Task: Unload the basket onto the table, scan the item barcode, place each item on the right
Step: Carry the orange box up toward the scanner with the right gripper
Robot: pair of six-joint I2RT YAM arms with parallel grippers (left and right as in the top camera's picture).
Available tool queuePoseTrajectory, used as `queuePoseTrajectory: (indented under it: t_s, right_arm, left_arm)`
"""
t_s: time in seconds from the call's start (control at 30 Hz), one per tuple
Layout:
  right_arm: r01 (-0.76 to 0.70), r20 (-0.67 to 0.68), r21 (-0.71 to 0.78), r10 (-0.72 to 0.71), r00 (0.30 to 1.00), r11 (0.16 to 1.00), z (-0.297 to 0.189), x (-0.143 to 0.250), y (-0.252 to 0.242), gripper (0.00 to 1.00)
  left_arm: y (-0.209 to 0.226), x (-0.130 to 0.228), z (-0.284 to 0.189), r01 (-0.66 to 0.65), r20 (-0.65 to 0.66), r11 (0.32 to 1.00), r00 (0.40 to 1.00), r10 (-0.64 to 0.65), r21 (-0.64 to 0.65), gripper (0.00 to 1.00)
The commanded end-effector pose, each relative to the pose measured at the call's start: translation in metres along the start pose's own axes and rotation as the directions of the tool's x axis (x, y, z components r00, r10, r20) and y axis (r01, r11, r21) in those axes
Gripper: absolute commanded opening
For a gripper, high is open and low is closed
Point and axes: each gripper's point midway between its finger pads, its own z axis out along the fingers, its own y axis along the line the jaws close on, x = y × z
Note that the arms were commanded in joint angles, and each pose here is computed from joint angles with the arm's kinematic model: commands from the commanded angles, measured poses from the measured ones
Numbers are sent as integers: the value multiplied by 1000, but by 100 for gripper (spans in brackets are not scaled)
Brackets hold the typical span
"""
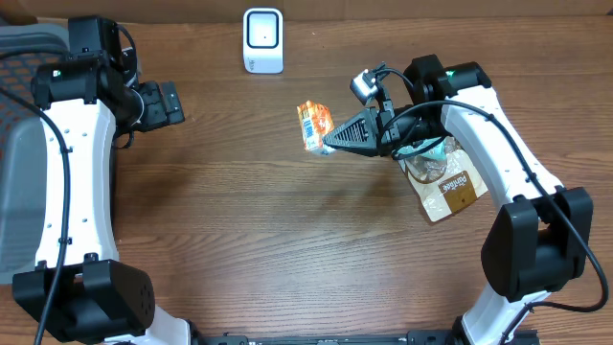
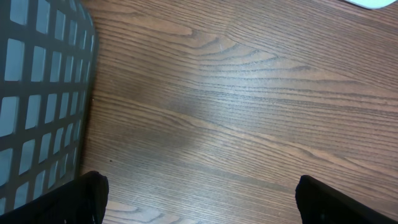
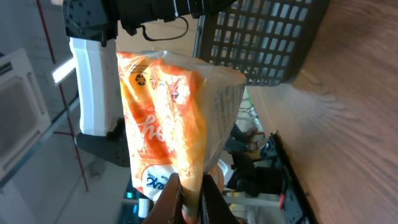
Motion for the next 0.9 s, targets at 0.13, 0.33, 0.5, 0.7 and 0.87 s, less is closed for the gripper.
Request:
queuePoseTrajectory:
  t_s: [0.13,0.33,0.5,0.7,0.87]
  right_arm:
    - [17,-45,202,-8,999,979,1,1,-25,4]
    - [-107,32,536,106,994,838,-3,-14,-82,4]
    - [-179,141,736,111,984,652,-19,-25,-116,4]
    - [-168,181,813,32,983,558,-26,-51,-93,4]
    - [-120,181,926,-143,973,359,-45,-96,-65,4]
  left_arm:
    - [0,-2,0,1,3,1000,1000,-1,-8,100]
    - [0,-2,0,1,3,1000,1000,-1,-8,100]
    - [1,-2,0,1,3,1000,1000,-1,-9,99]
    - [1,-2,0,1,3,1000,1000,-1,-9,99]
    - [0,-2,0,1,3,1000,1000,-1,-8,100]
